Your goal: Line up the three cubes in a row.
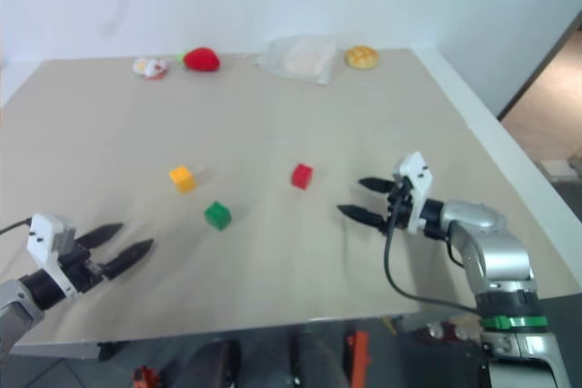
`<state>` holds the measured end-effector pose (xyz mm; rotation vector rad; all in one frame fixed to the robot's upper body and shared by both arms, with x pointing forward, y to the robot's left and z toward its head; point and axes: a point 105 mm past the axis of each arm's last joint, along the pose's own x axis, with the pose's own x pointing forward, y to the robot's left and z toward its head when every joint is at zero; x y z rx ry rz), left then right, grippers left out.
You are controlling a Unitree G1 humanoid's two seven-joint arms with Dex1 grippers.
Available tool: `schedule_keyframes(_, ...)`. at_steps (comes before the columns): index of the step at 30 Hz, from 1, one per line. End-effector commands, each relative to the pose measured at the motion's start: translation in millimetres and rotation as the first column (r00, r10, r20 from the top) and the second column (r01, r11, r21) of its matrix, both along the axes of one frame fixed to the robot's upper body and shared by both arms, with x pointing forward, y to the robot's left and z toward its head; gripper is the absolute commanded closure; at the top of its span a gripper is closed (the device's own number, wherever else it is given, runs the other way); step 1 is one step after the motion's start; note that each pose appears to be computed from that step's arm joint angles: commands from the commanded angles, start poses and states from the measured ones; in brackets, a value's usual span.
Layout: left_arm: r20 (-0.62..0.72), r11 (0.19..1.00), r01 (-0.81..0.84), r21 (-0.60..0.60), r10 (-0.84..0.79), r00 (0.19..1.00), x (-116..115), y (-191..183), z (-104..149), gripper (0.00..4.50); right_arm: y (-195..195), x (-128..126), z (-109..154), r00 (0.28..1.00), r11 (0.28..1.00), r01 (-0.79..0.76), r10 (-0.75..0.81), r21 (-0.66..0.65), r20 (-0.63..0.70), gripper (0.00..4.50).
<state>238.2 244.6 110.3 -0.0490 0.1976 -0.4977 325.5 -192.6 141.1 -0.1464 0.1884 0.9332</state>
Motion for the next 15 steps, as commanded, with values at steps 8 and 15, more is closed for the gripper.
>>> schedule_keyframes(8,0.064,0.982,0.151,0.114,-0.159,0.985,-1.1,-31.7,-0.4,0.00,11.5,10.5,0.5,0.997,0.999,0.005,-0.002,-0.044,0.072,0.02)
schedule_keyframes(15,0.076,0.979,0.174,0.109,-0.182,0.980,-0.5,-33.9,2.0,0.00,12.5,13.3,-2.0,0.996,0.999,0.014,-0.009,-0.052,0.084,0.02)
